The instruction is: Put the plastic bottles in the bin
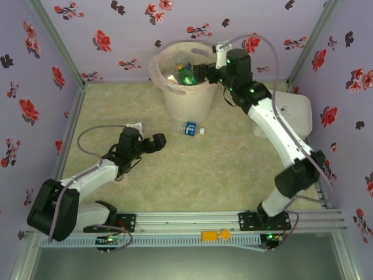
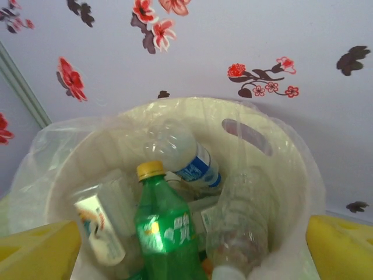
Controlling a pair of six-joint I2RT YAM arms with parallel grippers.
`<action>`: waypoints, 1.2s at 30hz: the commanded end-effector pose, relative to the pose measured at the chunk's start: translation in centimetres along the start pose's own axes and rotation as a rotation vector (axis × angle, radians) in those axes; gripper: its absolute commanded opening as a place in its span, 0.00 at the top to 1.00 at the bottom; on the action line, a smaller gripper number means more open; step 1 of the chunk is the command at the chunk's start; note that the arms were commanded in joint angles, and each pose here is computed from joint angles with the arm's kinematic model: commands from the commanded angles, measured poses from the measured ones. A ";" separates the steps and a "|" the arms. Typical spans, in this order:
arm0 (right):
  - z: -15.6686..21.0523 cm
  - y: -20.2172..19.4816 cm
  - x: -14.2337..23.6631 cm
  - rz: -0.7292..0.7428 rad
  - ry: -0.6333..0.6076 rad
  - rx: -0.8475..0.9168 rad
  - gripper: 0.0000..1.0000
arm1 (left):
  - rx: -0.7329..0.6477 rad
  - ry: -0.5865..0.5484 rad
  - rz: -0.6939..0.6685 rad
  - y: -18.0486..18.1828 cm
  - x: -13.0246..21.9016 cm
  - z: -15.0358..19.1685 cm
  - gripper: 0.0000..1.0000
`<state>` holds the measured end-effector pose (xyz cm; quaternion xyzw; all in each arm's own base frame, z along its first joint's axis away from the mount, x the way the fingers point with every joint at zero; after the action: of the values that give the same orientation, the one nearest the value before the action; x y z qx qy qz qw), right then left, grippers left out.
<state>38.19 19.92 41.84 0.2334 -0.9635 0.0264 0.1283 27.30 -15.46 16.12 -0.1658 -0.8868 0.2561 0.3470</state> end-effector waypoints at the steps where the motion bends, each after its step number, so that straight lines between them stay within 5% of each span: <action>1: 3.0 -0.1 1.4 -0.009 0.025 -0.025 0.00 | -0.145 -0.032 0.117 -3.0 -1.2 -2.3 0.00; 16: 19.1 -1.7 9.2 0.145 0.206 -0.186 0.00 | -0.297 0.110 0.268 -6.3 -10.1 -3.8 0.00; 28: 18.6 -1.9 8.8 0.164 0.211 -0.120 0.00 | -0.299 0.167 0.247 -5.9 -14.5 -3.0 0.00; 36: 19.6 -2.0 8.3 0.175 0.239 -0.137 0.00 | -0.233 0.248 0.228 -6.0 -14.0 -0.6 0.00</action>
<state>26.89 12.62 24.34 0.1490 -0.9504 0.0051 0.2730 38.31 -26.09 13.39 -0.3324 -0.8544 0.1571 0.3673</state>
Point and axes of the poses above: each hand's point on the last joint's axis, 136 mm out from that joint toward the fingers, its own x axis back along the fingers, its own y axis along the line the jaws close on, z = x × y, the point moved 7 cm from there along x, back along the fingers, and after that the axes turned 5 degrees about x, right-handed, at the moved point
